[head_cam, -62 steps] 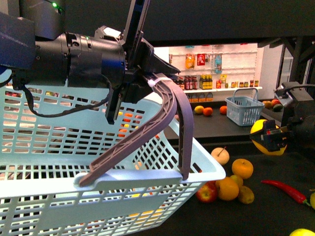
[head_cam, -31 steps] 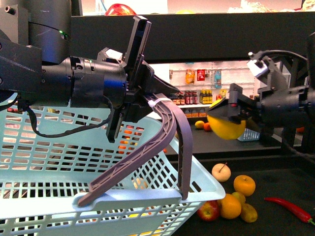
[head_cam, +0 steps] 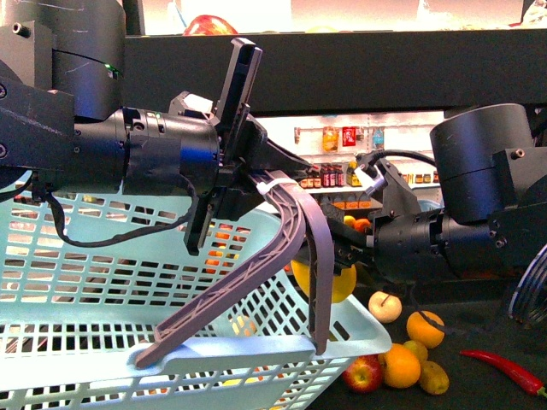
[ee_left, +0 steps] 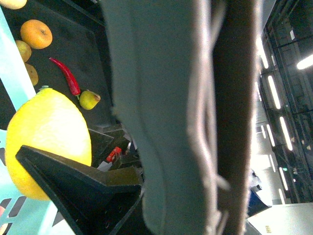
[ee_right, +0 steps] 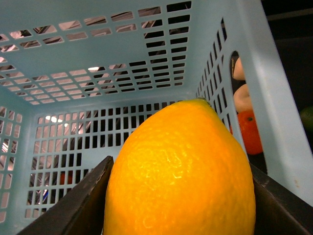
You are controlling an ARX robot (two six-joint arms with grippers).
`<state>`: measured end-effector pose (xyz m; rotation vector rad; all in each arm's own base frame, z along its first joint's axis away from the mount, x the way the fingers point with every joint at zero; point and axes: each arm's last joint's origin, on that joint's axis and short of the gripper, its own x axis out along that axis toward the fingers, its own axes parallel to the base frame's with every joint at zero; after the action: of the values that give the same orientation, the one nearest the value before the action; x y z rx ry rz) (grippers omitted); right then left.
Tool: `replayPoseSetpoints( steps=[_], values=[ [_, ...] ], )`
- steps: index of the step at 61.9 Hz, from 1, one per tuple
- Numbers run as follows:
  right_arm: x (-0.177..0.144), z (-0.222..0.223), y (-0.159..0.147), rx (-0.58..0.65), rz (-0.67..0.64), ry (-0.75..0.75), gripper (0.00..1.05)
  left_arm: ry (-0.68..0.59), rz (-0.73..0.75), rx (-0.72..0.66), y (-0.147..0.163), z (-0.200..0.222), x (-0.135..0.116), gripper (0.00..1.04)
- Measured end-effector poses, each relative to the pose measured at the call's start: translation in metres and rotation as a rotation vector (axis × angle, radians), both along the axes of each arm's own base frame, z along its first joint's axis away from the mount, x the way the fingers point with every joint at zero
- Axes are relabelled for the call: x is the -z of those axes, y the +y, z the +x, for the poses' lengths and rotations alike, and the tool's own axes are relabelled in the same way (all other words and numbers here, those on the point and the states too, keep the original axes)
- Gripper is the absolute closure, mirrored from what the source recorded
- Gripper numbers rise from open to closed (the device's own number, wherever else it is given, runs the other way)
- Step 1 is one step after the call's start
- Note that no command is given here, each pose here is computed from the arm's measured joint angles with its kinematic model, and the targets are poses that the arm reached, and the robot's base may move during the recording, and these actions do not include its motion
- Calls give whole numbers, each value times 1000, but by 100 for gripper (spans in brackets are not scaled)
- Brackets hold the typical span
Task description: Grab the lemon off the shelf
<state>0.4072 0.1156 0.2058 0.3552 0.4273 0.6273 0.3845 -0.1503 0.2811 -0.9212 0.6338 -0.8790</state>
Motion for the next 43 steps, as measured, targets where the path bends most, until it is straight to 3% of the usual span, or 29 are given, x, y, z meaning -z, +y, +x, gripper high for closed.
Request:
replayPoseSetpoints(
  steps=[11, 19, 27, 36, 43],
  values=[
    [-1, 1, -2, 30, -29, -20, 6, 0, 0, 0, 0, 0, 0, 98],
    [-8, 4, -20, 145, -136, -66, 7, 4, 1, -2, 0, 0, 1, 98],
    [-40, -8, -52, 264, -229, -159, 7, 3, 1, -3, 0, 0, 1, 98],
    [-77, -59, -83, 377, -300, -267, 7, 5, 0, -2, 0, 0, 1, 98],
    [-82, -105, -100, 426, -312, -262, 7, 4, 0, 2, 0, 0, 1, 98]
  ],
)
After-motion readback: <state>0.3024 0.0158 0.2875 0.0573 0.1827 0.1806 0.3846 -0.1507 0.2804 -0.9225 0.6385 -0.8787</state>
